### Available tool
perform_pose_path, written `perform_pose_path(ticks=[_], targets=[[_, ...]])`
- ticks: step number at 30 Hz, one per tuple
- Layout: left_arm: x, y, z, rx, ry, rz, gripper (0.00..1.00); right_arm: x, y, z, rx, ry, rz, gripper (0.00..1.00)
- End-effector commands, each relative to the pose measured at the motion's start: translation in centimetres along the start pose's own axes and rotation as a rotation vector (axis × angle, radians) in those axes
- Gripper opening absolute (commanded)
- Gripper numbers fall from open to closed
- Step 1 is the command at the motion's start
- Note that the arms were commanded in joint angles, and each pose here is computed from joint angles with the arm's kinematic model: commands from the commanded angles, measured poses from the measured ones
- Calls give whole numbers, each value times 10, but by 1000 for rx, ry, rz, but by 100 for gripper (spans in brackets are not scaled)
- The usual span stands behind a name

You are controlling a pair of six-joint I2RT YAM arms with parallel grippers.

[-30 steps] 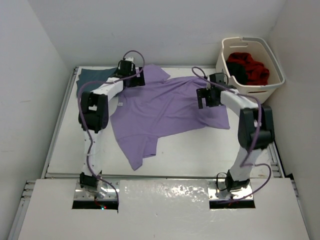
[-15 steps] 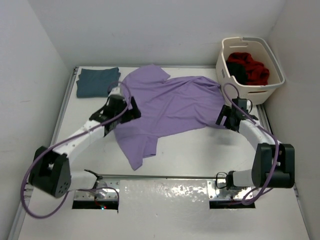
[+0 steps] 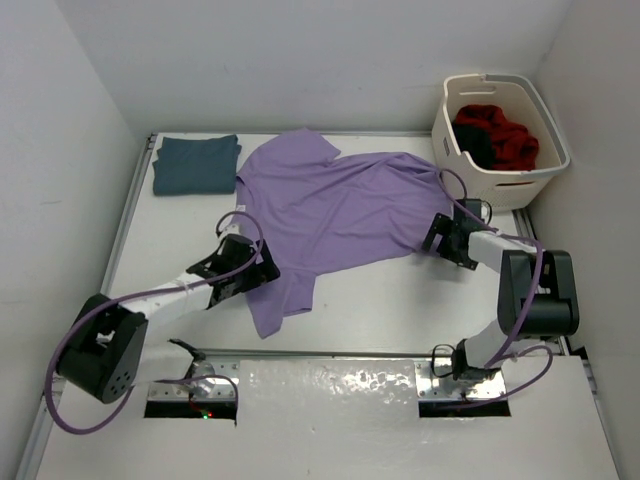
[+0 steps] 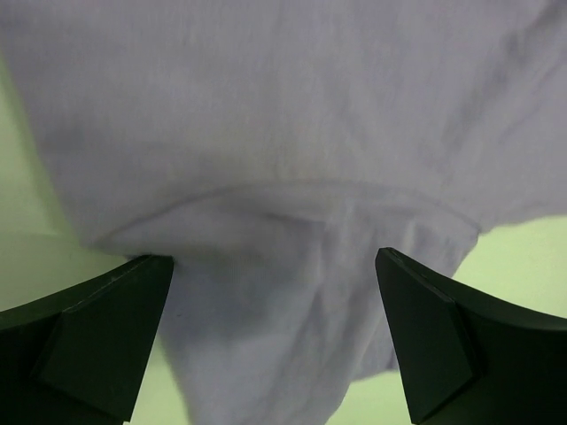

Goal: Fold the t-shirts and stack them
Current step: Flatten out the tshirt

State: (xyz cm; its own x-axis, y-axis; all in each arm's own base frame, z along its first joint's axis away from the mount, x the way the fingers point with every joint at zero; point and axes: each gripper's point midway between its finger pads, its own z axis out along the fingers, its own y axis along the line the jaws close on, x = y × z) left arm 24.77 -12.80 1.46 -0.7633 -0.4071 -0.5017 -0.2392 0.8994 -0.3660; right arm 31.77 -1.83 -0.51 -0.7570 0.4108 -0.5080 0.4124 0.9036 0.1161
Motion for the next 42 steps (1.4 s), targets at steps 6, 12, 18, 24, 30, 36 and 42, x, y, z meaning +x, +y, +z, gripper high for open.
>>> perform_pose_path(ticks=[6,12,18,24,30,36,42], targets=[[-13,62,25,-294,12,-55,100,-30,-17,-7,130,-95,13,99],[-29,81,19,-329,66,-150,99,-30,-24,-8,152,-96,-16,98],[-56,44,-8,-204,-36,-128,100,-31,-12,-6,87,-88,0,94],[-40,62,-44,-311,-46,-252,100,-11,3,-8,-17,-41,45,73],[6,87,-69,-406,49,-320,100,-3,6,-5,-42,-45,83,55],[49,86,-61,-421,212,-295,99,3,17,9,-85,-4,111,33],[95,83,-58,-411,368,-239,88,-32,36,-1,-156,-74,101,0]])
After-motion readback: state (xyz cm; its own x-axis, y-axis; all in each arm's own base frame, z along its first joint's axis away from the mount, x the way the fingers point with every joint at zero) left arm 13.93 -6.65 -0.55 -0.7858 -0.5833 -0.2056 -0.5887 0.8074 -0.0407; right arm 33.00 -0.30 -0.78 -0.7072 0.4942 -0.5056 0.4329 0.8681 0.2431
